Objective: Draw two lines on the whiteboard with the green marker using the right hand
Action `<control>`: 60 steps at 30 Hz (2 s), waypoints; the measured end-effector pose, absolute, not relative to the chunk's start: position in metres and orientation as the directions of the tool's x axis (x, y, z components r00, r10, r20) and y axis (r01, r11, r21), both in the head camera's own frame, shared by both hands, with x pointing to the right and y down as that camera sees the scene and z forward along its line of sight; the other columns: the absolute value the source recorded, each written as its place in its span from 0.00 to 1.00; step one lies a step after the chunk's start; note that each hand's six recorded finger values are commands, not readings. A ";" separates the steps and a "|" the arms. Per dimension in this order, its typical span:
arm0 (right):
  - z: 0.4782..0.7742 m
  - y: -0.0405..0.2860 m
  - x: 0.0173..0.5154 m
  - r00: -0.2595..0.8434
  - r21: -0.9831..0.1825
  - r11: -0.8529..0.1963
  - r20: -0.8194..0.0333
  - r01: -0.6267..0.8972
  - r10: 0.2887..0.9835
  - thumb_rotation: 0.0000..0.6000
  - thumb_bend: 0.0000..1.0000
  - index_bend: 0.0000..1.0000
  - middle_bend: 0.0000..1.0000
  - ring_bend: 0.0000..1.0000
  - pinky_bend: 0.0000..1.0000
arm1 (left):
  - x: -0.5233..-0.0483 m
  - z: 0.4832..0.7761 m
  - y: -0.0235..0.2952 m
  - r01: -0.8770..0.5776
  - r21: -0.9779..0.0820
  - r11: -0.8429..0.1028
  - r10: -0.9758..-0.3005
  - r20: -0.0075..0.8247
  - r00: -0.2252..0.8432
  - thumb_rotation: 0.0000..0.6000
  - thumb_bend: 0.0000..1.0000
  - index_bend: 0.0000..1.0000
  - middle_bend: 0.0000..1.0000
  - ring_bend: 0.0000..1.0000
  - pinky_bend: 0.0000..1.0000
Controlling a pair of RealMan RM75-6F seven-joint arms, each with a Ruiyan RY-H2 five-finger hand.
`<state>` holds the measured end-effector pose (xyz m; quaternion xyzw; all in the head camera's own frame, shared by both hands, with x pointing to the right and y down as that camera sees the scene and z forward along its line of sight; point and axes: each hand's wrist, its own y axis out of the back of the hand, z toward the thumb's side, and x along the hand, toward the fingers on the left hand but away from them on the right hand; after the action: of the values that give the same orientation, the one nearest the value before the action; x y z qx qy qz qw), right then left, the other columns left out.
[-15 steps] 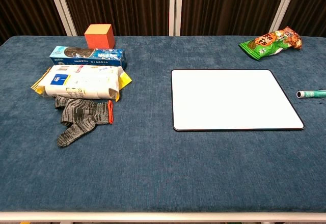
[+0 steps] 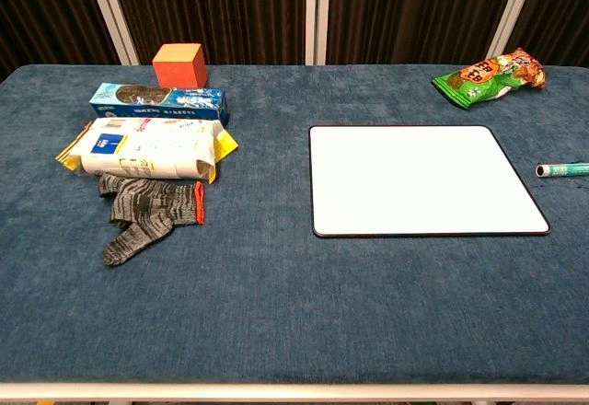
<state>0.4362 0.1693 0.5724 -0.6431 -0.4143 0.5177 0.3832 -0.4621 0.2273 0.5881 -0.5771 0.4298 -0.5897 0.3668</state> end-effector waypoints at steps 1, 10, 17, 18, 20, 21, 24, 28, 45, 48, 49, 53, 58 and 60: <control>0.580 0.164 0.436 0.122 -0.918 -0.376 -0.362 0.125 0.924 1.00 0.19 0.25 0.31 0.15 0.04 | -0.462 0.588 0.227 -0.065 -0.930 -0.361 -0.929 0.365 -0.064 1.00 0.00 0.13 0.07 0.00 0.00; 0.658 0.123 0.434 0.132 -0.878 -0.477 -0.477 -0.031 0.869 1.00 0.20 0.32 0.33 0.15 0.04 | -0.465 0.587 0.232 -0.067 -0.928 -0.366 -0.926 0.370 -0.079 1.00 0.00 0.13 0.07 0.00 0.00; 0.713 0.105 0.431 0.107 -0.834 -0.527 -0.546 -0.163 0.831 1.00 0.20 0.34 0.37 0.15 0.04 | -0.466 0.586 0.233 -0.067 -0.925 -0.373 -0.922 0.378 -0.088 1.00 0.00 0.13 0.07 0.00 0.00; 0.718 0.104 0.430 0.106 -0.829 -0.530 -0.551 -0.176 0.828 1.00 0.21 0.36 0.38 0.15 0.04 | -0.466 0.586 0.233 -0.067 -0.925 -0.374 -0.921 0.379 -0.089 1.00 0.00 0.13 0.07 0.00 0.00; 0.729 0.103 0.427 0.105 -0.819 -0.537 -0.563 -0.201 0.819 1.00 0.21 0.38 0.39 0.15 0.04 | -0.466 0.586 0.233 -0.066 -0.924 -0.376 -0.920 0.381 -0.091 1.00 0.00 0.13 0.07 0.00 0.00; 0.732 0.103 0.426 0.105 -0.815 -0.540 -0.568 -0.210 0.816 1.00 0.21 0.39 0.39 0.15 0.04 | -0.465 0.586 0.233 -0.065 -0.924 -0.377 -0.920 0.382 -0.091 1.00 0.00 0.13 0.07 0.00 0.00; 0.743 0.104 0.421 0.110 -0.805 -0.546 -0.580 -0.234 0.807 1.00 0.22 0.43 0.42 0.16 0.05 | -0.465 0.586 0.232 -0.063 -0.923 -0.379 -0.919 0.384 -0.090 1.00 0.00 0.13 0.07 0.00 0.00; 0.753 0.105 0.419 0.112 -0.796 -0.546 -0.587 -0.260 0.802 1.00 0.23 0.46 0.44 0.18 0.05 | -0.464 0.586 0.232 -0.062 -0.923 -0.379 -0.919 0.384 -0.089 1.00 0.00 0.13 0.07 0.00 0.00; 0.768 0.101 0.413 0.118 -0.784 -0.550 -0.599 -0.288 0.792 1.00 0.29 0.48 0.47 0.22 0.05 | -0.468 0.587 0.234 -0.068 -0.921 -0.383 -0.916 0.388 -0.102 1.00 0.00 0.13 0.07 0.00 0.00; 0.769 0.101 0.413 0.119 -0.782 -0.552 -0.601 -0.290 0.790 1.00 0.29 0.49 0.47 0.23 0.05 | -0.469 0.587 0.235 -0.069 -0.921 -0.384 -0.915 0.390 -0.105 1.00 0.00 0.13 0.07 0.00 0.00; 0.769 0.101 0.413 0.119 -0.781 -0.552 -0.603 -0.292 0.789 1.00 0.30 0.50 0.47 0.23 0.05 | -0.469 0.587 0.236 -0.070 -0.920 -0.385 -0.915 0.390 -0.105 1.00 0.00 0.13 0.07 0.00 0.00; 0.770 0.101 0.413 0.115 -0.776 -0.555 -0.607 -0.298 0.786 1.00 0.30 0.51 0.47 0.24 0.05 | -0.470 0.588 0.237 -0.072 -0.920 -0.386 -0.914 0.392 -0.107 1.00 0.00 0.13 0.07 0.00 0.00; 0.772 0.102 0.412 0.115 -0.772 -0.557 -0.611 -0.306 0.784 1.00 0.31 0.51 0.48 0.24 0.05 | -0.470 0.589 0.238 -0.076 -0.919 -0.387 -0.913 0.394 -0.108 1.00 0.00 0.13 0.07 0.00 0.00; 0.772 0.102 0.412 0.116 -0.773 -0.556 -0.610 -0.306 0.784 1.00 0.32 0.52 0.48 0.25 0.05 | -0.471 0.589 0.238 -0.076 -0.919 -0.387 -0.913 0.394 -0.109 1.00 0.00 0.13 0.07 0.00 0.00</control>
<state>0.4121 0.1022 0.7718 -0.6115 -0.1953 0.6356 0.4289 -0.4708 0.2380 0.5891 -0.5715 0.4327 -0.6059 0.3452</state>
